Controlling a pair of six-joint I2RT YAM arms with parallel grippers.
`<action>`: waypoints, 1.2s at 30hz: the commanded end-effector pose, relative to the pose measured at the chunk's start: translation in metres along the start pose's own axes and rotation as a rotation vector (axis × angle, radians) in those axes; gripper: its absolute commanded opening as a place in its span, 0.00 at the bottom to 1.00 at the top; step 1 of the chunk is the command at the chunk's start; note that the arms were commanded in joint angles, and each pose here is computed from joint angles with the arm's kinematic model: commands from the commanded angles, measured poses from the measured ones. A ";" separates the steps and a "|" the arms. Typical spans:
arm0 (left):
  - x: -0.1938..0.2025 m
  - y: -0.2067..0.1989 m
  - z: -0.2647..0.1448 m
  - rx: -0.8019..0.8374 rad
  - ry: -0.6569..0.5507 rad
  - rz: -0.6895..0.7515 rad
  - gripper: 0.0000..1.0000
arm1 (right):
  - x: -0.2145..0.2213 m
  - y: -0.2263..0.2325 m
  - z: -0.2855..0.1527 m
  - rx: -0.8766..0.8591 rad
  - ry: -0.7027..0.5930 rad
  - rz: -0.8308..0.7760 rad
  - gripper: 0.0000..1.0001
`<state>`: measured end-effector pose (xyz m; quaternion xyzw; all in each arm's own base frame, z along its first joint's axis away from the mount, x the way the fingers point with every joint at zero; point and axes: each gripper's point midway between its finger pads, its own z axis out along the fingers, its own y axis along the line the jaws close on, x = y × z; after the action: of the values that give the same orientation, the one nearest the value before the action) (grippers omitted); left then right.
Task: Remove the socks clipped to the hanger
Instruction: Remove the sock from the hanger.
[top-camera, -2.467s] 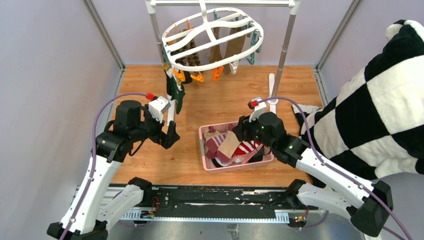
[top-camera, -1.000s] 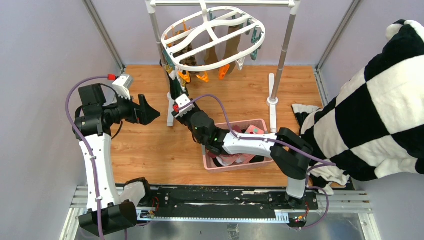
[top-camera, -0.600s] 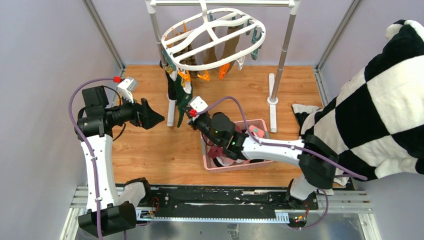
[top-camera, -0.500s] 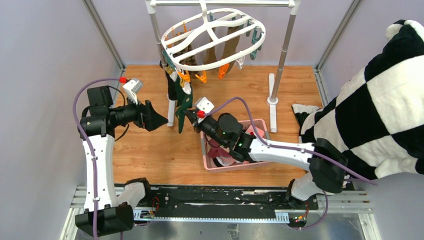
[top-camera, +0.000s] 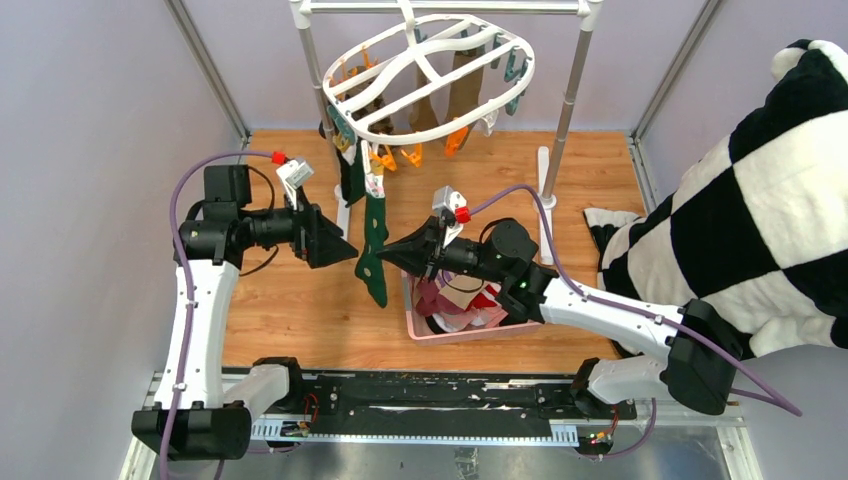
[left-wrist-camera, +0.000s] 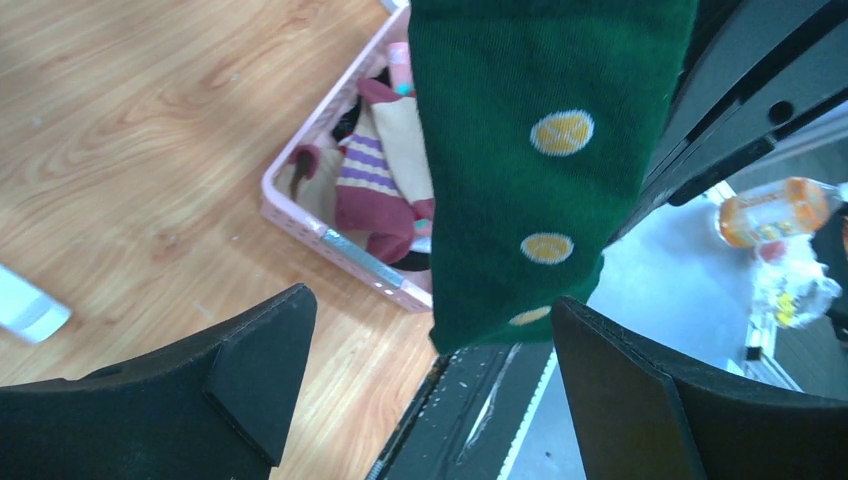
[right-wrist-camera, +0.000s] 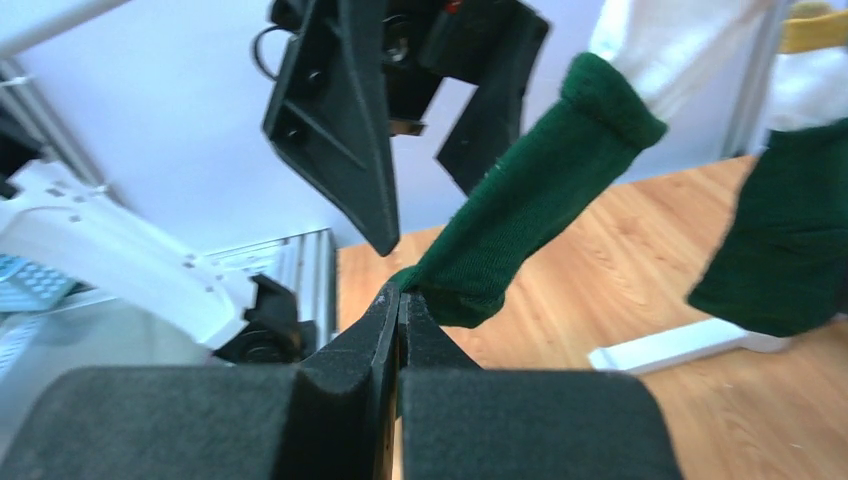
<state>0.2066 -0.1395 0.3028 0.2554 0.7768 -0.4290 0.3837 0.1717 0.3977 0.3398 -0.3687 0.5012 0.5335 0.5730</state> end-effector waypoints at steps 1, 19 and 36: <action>-0.009 -0.032 0.001 0.135 -0.006 -0.021 0.94 | -0.010 0.030 -0.007 -0.160 -0.001 0.106 0.00; -0.004 -0.069 0.020 0.449 0.071 -0.095 1.00 | -0.034 0.036 -0.019 -0.229 -0.116 0.234 0.00; -0.030 -0.070 0.024 0.509 0.050 -0.039 0.62 | -0.030 0.032 -0.011 -0.291 -0.090 0.321 0.00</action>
<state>0.1856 -0.1951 0.3465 0.3240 0.6673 -0.6123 0.2734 0.1450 0.3888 0.3504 -0.3300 0.4767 0.6814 0.4467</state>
